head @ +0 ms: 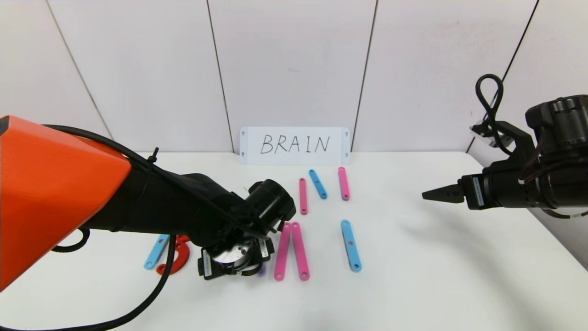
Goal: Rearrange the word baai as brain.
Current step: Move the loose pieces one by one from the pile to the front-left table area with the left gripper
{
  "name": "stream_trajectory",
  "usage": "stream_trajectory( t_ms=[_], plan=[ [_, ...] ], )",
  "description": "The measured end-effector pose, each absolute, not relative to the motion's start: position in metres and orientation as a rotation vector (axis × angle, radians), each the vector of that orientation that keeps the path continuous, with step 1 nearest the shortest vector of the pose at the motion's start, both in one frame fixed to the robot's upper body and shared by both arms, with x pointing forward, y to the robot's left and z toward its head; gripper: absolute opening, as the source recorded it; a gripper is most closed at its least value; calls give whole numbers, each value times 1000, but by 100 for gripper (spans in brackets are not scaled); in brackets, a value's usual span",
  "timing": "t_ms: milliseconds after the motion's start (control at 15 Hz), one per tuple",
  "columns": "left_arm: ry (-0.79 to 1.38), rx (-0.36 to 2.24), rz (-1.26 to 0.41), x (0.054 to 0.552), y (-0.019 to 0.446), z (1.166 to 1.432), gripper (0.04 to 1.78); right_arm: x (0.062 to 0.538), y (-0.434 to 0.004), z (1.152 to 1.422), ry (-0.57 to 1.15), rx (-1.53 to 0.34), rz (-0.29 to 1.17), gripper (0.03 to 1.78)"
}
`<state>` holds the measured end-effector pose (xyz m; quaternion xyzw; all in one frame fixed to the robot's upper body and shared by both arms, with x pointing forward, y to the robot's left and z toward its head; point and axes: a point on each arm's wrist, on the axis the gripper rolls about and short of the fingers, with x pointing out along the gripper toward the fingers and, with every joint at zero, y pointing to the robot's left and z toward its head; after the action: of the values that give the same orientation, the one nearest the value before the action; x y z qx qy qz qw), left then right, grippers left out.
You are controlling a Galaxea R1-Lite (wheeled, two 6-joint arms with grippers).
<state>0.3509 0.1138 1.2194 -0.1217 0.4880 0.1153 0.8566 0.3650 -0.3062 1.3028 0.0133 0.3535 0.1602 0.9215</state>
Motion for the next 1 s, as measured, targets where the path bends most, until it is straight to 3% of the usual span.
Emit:
stream_trajectory(
  t_ms=[1000],
  plan=[
    [1037,-139,225,342,113,1221,174,363,-304,1304,723,24,336,174]
  ],
)
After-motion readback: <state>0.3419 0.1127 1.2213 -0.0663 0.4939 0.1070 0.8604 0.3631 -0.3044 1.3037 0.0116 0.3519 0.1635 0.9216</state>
